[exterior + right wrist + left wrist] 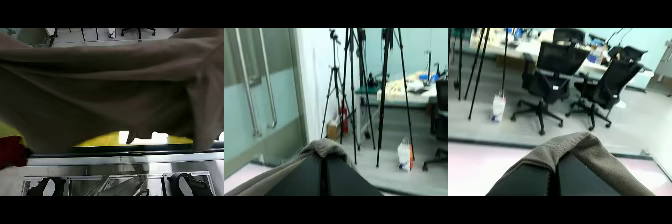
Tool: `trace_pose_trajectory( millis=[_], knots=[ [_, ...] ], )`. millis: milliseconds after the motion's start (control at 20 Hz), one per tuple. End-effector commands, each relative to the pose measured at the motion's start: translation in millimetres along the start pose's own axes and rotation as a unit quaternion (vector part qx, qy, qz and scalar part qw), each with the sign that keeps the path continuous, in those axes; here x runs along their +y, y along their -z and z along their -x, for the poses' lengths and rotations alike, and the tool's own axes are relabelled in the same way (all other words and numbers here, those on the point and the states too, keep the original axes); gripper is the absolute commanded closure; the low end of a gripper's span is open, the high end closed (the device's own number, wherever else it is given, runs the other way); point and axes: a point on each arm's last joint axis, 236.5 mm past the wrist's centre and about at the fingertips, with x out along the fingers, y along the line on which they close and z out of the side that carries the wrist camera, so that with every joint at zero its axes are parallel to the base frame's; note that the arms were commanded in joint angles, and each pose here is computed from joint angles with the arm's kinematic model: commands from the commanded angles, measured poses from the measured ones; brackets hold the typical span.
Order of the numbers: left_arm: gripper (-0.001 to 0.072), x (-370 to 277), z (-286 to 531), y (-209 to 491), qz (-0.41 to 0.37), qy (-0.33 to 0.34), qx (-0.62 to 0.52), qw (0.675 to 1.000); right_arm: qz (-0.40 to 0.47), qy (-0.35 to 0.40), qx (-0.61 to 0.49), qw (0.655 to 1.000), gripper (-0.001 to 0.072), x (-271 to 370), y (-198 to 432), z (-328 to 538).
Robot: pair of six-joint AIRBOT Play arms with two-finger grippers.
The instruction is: Fold the shirts.
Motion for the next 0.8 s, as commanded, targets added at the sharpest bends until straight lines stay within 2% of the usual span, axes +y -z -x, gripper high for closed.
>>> trace_pose_trajectory(
  millis=[0,100,200,350,550,650,750],
  knots=[
    [0.0697,35.0,-33.7,49.9,0.035,-0.004,0.068,0.997,-0.056,-0.008,0.083,0.995,0.0690,-33.4,55.1,-36.4],
    [0.0697,63.2,-73.6,101.2,0.072,-0.001,0.143,0.987,-0.115,-0.012,0.141,0.983,0.0691,-65.4,118.3,-77.5],
    [0.0697,107.7,-116.8,171.3,0.089,-0.034,0.229,0.969,-0.166,-0.004,0.194,0.967,0.0690,-98.9,198.3,-122.5],
    [0.0697,168.9,-169.3,297.9,0.093,-0.087,0.356,0.926,-0.243,0.028,0.275,0.930,0.0690,-141.4,331.8,-176.4],
    [0.0697,227.1,-209.4,459.0,0.115,-0.118,0.485,0.859,-0.307,0.057,0.367,0.876,0.0690,-156.5,494.9,-218.1],
    [0.0696,245.5,-221.6,513.4,0.140,-0.121,0.527,0.829,-0.328,0.080,0.385,0.859,0.0689,-160.9,549.4,-225.5],
    [0.0696,255.7,-236.1,540.7,0.173,-0.114,0.541,0.815,-0.334,0.093,0.394,0.851,0.0689,-165.6,576.5,-226.4]
  ],
)
